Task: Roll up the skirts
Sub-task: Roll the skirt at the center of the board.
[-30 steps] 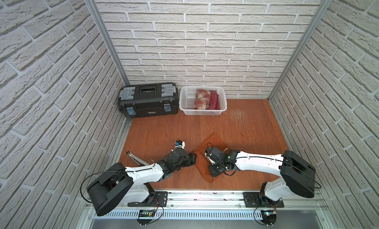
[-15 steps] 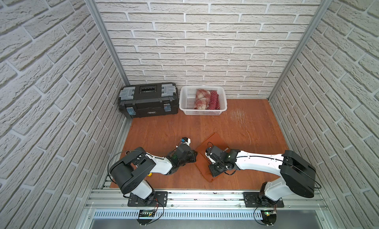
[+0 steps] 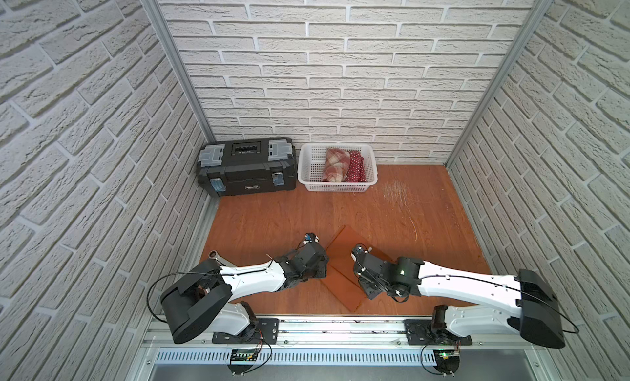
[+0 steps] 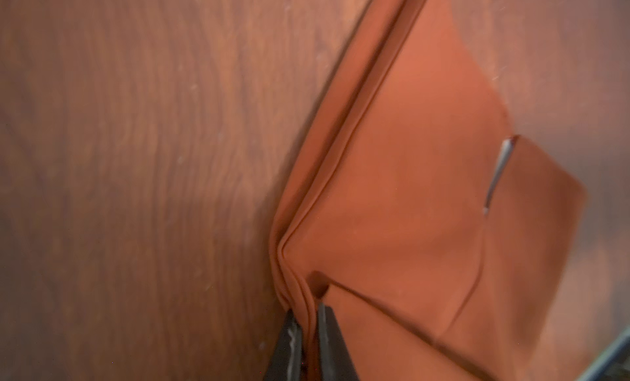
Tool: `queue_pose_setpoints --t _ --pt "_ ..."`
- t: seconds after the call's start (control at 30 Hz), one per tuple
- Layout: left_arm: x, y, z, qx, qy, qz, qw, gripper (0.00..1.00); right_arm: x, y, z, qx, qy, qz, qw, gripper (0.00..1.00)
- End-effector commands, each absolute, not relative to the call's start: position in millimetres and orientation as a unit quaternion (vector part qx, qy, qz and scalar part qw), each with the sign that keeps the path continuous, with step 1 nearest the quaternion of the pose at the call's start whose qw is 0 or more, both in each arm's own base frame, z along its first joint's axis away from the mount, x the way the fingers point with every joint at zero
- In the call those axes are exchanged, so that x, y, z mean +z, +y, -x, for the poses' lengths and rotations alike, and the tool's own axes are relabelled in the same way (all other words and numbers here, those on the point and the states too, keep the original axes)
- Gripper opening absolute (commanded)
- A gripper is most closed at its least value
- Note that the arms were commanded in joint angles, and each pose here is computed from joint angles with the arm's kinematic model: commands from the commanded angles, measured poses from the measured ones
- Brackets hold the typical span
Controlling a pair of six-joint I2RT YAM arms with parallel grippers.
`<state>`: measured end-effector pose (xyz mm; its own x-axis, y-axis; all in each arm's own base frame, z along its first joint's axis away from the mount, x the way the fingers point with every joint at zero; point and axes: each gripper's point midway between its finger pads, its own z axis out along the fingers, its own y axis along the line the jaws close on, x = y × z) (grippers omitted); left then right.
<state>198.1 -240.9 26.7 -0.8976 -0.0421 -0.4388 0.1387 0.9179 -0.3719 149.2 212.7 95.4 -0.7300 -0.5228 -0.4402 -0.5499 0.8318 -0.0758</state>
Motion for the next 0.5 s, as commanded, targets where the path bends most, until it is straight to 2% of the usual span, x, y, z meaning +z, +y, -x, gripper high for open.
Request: queue_pose_setpoints --t 0.0,0.07,0.13,0.23,0.33,0.47 --pt "11.5 -213.6 -184.3 -0.129 0.971 -0.013 0.200 0.00 114.6 220.6 -146.2 -0.016 0.890 0.349 0.294 0.40" --pt "12.1 -214.0 -183.9 -0.121 0.972 -0.014 0.201 0.00 121.5 240.9 -132.8 -0.046 0.854 0.396 0.333 0.42" --pt "11.1 -212.0 -185.1 -0.114 0.973 -0.012 0.202 0.00 121.2 262.0 -118.8 -0.062 0.824 0.435 0.358 0.49" --pt "8.3 -213.9 -185.3 -0.120 0.972 -0.009 0.202 0.00 107.3 282.0 -105.4 -0.099 0.794 0.476 0.366 0.54" --pt "6.4 -216.6 -185.4 -0.132 0.971 -0.002 0.199 0.00 97.9 298.0 -98.6 -0.134 0.768 0.497 0.381 0.63" --pt "8.9 -223.3 -185.9 -0.150 0.970 0.000 0.193 0.00 79.5 305.7 -104.6 -0.184 0.749 0.508 0.383 0.70"
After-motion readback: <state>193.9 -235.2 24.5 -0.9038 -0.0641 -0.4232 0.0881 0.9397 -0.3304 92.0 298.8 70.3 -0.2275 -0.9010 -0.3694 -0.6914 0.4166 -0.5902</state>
